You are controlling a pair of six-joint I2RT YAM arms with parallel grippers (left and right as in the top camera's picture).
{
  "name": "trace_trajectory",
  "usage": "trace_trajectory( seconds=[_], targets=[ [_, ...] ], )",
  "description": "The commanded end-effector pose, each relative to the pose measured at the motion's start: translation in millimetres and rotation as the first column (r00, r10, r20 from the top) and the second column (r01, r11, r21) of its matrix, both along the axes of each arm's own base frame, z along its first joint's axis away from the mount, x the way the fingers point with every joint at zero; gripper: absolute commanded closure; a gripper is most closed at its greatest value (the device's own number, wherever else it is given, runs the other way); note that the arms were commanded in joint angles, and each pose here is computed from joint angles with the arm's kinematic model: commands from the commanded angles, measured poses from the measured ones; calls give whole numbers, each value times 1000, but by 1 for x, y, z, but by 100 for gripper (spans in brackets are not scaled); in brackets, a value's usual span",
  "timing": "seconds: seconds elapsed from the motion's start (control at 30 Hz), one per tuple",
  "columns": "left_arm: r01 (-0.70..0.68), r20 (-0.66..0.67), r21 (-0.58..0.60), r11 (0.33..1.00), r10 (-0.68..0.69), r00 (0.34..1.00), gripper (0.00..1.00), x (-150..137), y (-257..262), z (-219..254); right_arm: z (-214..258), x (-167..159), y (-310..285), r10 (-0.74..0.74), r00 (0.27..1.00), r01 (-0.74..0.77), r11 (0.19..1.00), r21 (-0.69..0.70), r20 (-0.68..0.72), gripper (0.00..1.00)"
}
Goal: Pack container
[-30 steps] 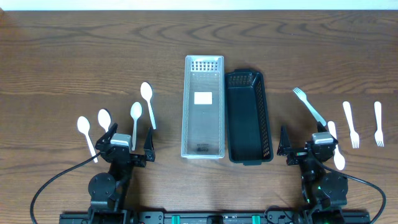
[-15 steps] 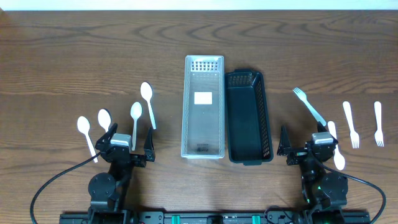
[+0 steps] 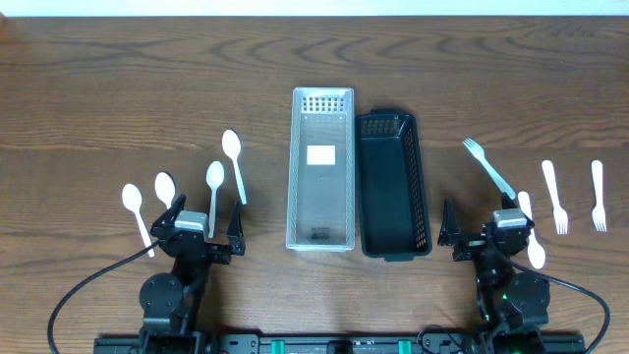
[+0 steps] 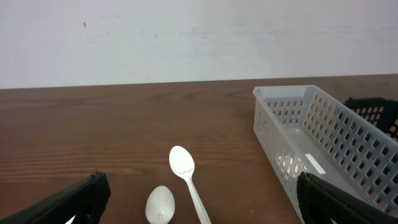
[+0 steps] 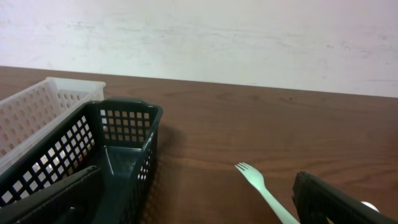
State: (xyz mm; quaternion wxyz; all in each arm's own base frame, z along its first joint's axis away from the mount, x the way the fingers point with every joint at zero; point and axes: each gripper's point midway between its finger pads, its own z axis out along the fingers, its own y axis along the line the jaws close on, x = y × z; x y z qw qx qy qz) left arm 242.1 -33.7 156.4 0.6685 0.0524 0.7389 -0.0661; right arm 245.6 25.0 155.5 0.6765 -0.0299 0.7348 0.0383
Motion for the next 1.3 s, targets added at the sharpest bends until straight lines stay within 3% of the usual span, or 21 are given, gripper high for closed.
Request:
trace_trajectory(
  seconds=[0.0, 1.1, 1.27],
  targets=[
    [21, -41, -6, 1000, -21, 999, 2, -1, -3, -16, -2, -1, 4, 20, 1000, -20, 1000, 1, -7, 1],
    [20, -37, -5, 1000, -20, 999, 2, -1, -3, -14, -2, -1, 4, 20, 1000, -20, 1000, 2, -6, 1],
    [21, -38, -7, 1000, -21, 999, 2, -1, -3, -15, -2, -1, 4, 17, 1000, -16, 998, 53, -12, 1]
  ],
)
